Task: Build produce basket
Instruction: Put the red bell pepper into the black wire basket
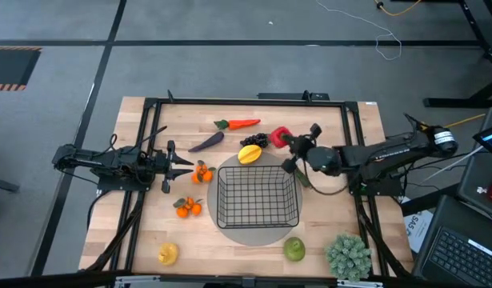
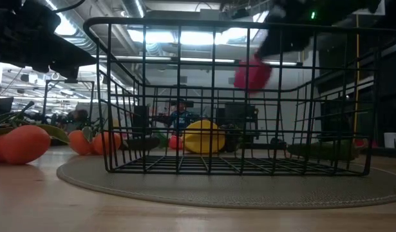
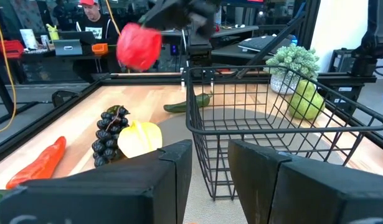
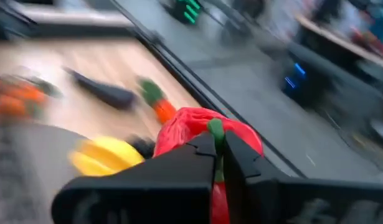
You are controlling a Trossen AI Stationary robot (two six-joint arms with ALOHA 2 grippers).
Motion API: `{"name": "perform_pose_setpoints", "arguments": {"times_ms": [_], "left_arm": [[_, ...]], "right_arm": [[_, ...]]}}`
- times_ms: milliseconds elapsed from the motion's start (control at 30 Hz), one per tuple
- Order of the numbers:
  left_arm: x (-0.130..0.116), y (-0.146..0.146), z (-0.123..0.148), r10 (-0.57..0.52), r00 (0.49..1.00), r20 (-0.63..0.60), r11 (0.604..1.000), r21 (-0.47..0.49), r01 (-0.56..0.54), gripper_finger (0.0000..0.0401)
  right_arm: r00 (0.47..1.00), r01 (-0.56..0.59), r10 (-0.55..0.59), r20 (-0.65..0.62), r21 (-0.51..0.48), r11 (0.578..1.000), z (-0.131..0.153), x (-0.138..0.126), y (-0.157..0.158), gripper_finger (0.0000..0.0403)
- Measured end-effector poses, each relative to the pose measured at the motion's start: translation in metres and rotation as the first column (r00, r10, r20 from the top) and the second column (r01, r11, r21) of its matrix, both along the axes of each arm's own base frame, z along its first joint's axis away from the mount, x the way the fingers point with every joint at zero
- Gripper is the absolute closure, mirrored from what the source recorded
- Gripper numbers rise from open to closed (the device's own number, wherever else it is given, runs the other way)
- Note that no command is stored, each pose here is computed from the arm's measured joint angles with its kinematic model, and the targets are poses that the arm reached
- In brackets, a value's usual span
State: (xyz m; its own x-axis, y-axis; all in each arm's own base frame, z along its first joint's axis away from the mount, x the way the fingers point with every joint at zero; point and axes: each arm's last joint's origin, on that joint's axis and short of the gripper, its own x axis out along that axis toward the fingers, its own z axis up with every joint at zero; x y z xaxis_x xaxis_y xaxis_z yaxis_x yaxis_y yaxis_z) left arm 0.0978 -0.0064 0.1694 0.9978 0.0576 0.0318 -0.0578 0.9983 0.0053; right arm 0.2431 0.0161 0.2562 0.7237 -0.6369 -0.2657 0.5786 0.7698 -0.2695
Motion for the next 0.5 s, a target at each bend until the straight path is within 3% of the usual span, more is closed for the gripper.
{"name": "perform_pose_setpoints", "arguments": {"times_ms": [100,167,267,367,433,500], "left_arm": [[0.0,0.0,0.0,0.0,1.0,0.0,1.0,0.0,0.0,0.0307],[0.0,0.0,0.0,0.0,1.0,0.001,1.0,0.0,0.0,0.0307],[0.0,0.0,0.0,0.0,1.0,0.0,1.0,0.0,0.0,0.0307],[0.0,0.0,0.0,0.0,1.0,0.001,1.0,0.0,0.0,0.0307],[0.0,0.0,0.0,0.0,1.0,0.001,1.0,0.0,0.0,0.0307],[0.0,0.0,0.0,0.0,1.0,0.0,1.0,0.0,0.0,0.0307]], "right_arm": [[0.979,-0.194,0.192,0.072,0.013,0.981,0.015,-0.003,0.014,0.0403],[0.933,-0.343,0.335,0.127,0.044,0.938,0.023,-0.008,0.023,0.0403],[0.816,-0.568,0.544,0.196,0.088,0.819,0.034,-0.018,0.034,0.0403],[0.667,-0.739,0.693,0.272,0.126,0.662,0.043,-0.027,0.045,0.0403],[0.571,-0.818,0.763,0.302,0.127,0.562,0.046,-0.031,0.052,0.0403],[0.511,-0.858,0.803,0.306,0.126,0.498,0.047,-0.034,0.058,0.0403]]}}
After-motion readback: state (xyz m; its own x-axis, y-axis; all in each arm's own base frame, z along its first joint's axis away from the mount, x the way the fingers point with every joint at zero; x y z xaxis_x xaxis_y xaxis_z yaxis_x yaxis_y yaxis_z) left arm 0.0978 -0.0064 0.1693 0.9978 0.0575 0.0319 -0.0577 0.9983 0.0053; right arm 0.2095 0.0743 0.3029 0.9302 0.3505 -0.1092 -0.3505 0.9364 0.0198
